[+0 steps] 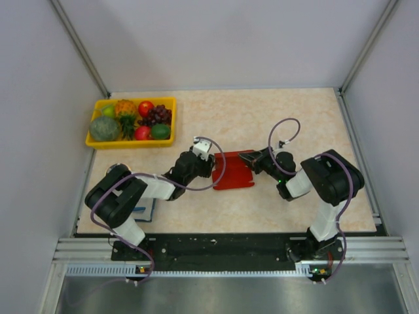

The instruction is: Fold the paper box

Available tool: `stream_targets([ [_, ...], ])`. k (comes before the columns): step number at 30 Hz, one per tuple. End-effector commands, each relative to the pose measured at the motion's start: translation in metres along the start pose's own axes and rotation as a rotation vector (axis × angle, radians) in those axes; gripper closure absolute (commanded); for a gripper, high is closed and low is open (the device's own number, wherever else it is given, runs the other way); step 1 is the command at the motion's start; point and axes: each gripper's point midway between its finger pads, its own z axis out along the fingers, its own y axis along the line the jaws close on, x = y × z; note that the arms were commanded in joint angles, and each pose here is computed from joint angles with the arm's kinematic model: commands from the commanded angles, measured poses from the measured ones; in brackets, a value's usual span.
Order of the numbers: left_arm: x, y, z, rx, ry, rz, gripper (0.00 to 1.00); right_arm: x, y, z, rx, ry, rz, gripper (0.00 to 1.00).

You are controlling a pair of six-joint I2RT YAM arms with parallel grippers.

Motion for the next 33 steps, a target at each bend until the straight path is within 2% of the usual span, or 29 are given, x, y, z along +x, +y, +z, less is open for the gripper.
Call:
stream_targets([
  [1, -0.045, -0.021, 0.001, 0.091, -0.197, 0.007, 0.44, 0.005, -0.009, 0.003, 0.024, 0.031, -0.025, 1.00],
  [4, -0.047, -0.026, 0.004, 0.114, -0.219, 0.024, 0.46, 0.004, -0.009, 0.003, 0.024, 0.031, -0.023, 1.00],
  [8, -0.045, -0.044, -0.001, 0.222, -0.218, 0.051, 0.46, 0.005, -0.008, 0.003, 0.024, 0.032, -0.027, 1.00],
  [33, -0.032, -0.069, -0.013, 0.362, -0.177, 0.054, 0.46, 0.007, -0.008, 0.004, 0.019, 0.036, -0.015, 1.00],
])
